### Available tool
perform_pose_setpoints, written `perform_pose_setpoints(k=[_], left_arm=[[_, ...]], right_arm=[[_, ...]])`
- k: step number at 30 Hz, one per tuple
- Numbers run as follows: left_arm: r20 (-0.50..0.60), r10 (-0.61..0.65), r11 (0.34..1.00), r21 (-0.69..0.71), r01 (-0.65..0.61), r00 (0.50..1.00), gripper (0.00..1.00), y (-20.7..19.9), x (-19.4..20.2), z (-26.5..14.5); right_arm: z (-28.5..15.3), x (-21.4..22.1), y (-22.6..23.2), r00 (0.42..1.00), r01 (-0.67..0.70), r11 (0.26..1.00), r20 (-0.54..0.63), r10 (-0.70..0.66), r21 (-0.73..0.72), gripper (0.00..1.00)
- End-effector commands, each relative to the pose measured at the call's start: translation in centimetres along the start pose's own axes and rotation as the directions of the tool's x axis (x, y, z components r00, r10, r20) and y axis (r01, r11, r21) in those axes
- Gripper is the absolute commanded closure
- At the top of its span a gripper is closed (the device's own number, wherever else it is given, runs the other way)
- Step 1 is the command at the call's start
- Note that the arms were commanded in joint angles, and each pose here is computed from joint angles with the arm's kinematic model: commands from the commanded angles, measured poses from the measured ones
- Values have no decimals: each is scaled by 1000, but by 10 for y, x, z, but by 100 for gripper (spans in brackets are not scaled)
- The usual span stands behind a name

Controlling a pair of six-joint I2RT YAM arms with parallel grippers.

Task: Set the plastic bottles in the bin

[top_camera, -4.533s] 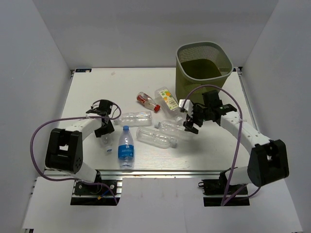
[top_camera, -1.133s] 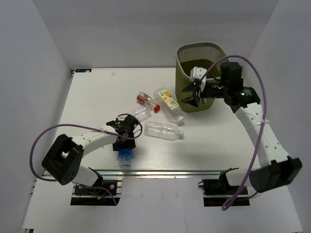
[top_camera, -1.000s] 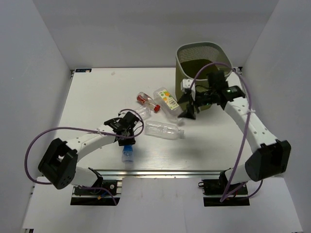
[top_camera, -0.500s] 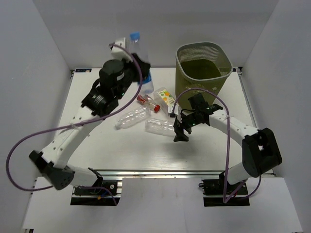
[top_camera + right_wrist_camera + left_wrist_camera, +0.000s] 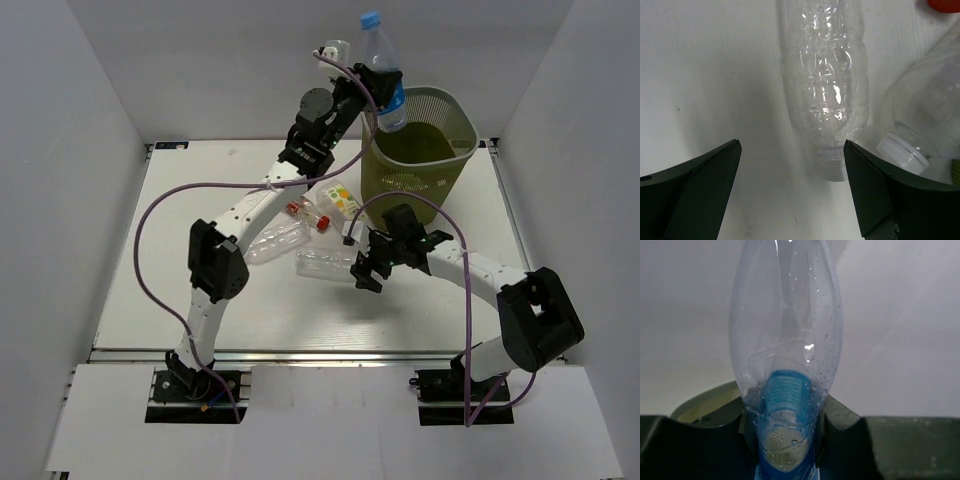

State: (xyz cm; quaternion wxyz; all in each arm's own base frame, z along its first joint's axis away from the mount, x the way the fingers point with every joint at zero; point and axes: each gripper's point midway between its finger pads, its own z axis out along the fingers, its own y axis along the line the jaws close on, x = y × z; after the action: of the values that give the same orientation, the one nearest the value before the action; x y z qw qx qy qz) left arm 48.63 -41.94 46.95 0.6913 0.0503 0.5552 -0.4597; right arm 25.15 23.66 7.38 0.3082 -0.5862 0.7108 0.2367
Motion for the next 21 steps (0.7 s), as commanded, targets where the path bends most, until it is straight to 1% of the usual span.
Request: perform_pose_setpoints(k=[1,2,3,4,5,6,7,8,9,10,12,13,14,15,16,17,18,19,20,21], left_arm=[[138,-69,984,172,45,988,57,-58,-60,8],[125,-68,987,154,48,990,54,-50,-47,16],[73,-64,993,108,56,995,47,-39,-31,18],[49,-63,994,94,58,997,26,-35,-23,17],[2,-39,998,53,39,999,17,-23,3,16],[-1,-28,999,40,28,1000,8,-25,-5,11],[-11,-17,1000,24,17,1000,0,-22,-3,7],[-56,-3,1000,0,3,998,0,-12,13,1],[-53,11,1000,-8,-12,999,0,-12,9,-2],[-47,30,1000,-4,-30,998,0,-19,-6,-7],[-49,112,993,-41,-114,992,0,-12,-23,-14],[-89,140,985,-93,-148,986,0,-4,-24,-21],[-86,167,978,-114,-176,982,0,-9,-46,-37],[-107,214,962,-151,-229,971,0,0,-55,-49],[-135,234,936,-236,-261,963,0,13,-62,-68],[-231,245,904,-295,-308,942,0,39,-32,-95],[-174,300,879,-332,-343,938,0,30,-83,-129],[-179,326,826,-423,-371,928,0,45,-94,-155],[-301,315,775,-466,-427,900,0,72,-60,-191],[-272,323,753,-507,-420,907,0,68,-89,-223]], right_arm=[[-2,-12,-11,999,19,997,32,-21,71,11],[-2,-13,-14,999,14,996,32,-16,83,10],[-3,-16,-16,999,14,996,38,-17,93,10],[-4,-14,-21,1000,5,993,27,-8,114,10],[-4,-18,-22,999,9,993,32,-13,120,10],[-5,-21,-25,999,8,992,40,-13,128,10],[-5,-24,-25,999,14,992,46,-20,124,10],[-5,-26,-26,998,16,993,53,-23,116,10],[-3,-25,-23,998,32,994,46,-37,103,10],[-1,-27,-21,997,42,996,54,-47,83,10],[3,-27,-17,996,53,997,64,-57,52,10],[6,-31,-17,994,87,995,65,-89,42,10],[8,-31,-15,993,91,995,66,-93,32,10],[9,-34,-19,991,108,993,70,-110,41,10],[16,-33,-19,992,111,993,58,-112,28,10],[18,-36,-22,991,115,993,64,-117,36,10],[22,-32,-28,993,113,992,40,-115,53,10],[28,-33,-29,993,108,992,37,-111,58,10],[28,-41,-40,993,109,989,41,-113,102,10],[31,-42,-42,993,107,988,41,-112,107,10]])
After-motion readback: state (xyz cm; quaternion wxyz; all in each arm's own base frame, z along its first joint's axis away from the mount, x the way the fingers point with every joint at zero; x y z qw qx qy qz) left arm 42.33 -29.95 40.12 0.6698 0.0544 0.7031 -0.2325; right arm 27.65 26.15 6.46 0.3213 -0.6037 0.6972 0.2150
